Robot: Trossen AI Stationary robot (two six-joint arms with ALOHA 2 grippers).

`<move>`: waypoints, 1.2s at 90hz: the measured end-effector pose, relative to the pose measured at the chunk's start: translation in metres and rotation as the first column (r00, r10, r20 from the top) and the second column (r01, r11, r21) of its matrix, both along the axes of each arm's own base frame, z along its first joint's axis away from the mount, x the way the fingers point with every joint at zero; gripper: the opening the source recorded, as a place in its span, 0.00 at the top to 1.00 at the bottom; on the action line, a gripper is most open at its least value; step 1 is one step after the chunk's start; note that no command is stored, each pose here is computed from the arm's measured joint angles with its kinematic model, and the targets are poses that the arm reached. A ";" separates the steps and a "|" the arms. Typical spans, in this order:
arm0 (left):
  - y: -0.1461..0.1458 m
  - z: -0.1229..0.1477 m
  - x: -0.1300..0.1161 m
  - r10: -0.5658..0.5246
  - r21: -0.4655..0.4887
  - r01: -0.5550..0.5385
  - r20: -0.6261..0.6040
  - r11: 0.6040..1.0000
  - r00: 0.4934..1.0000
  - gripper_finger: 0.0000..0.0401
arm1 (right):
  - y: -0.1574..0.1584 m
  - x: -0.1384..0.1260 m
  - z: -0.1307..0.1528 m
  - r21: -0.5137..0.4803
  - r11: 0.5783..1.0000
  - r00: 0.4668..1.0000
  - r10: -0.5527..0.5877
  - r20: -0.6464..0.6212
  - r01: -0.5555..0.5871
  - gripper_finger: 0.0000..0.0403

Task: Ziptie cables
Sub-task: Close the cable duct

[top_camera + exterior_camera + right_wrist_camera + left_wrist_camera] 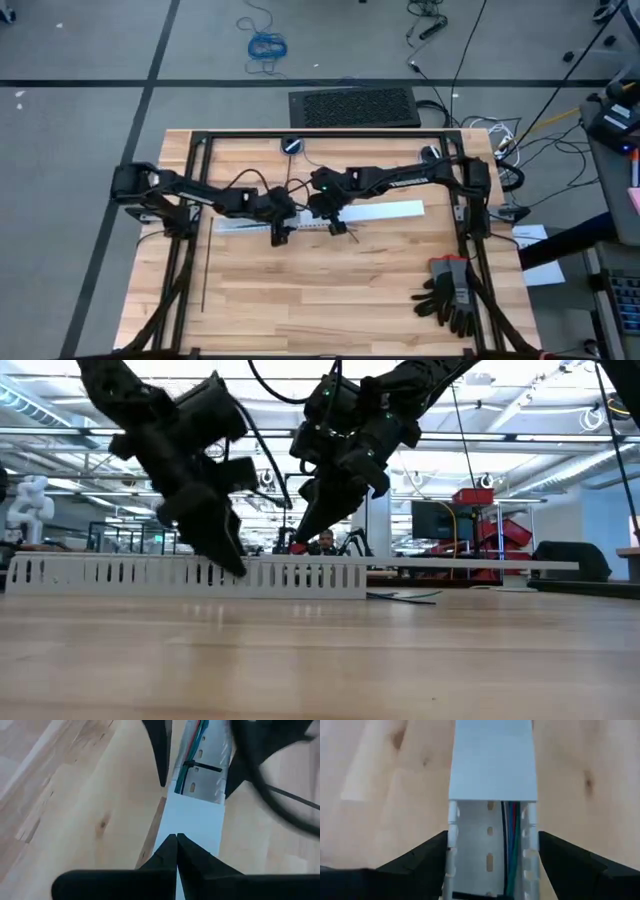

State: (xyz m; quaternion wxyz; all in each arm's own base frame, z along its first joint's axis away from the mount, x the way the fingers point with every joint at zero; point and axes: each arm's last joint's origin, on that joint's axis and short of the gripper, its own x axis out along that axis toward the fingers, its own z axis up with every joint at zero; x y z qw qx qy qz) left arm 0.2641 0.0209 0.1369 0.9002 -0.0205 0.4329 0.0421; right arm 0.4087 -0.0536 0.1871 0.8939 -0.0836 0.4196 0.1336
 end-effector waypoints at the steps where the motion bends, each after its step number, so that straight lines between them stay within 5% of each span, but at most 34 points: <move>1: 0.000 -0.001 0.000 0.001 -0.001 -0.001 -0.002 1.000 1.000 0.27 | 0.000 0.000 0.000 0.000 1.000 1.000 0.000 0.000 0.000 1.00; 43: 0.002 -0.012 0.009 0.021 0.025 -0.021 0.020 0.999 1.000 0.40 | 0.000 0.009 -0.017 0.022 1.000 1.000 -0.017 0.006 0.017 1.00; 82: 0.002 -0.012 0.008 0.031 0.030 -0.032 0.018 0.999 0.999 0.42 | 0.000 0.019 -0.024 0.016 1.000 0.997 -0.013 0.075 0.012 1.00; 108: 0.002 -0.012 0.009 0.037 0.026 -0.038 0.022 0.999 0.999 0.42 | 0.000 0.023 0.010 -0.026 1.000 0.996 0.010 0.093 -0.007 1.00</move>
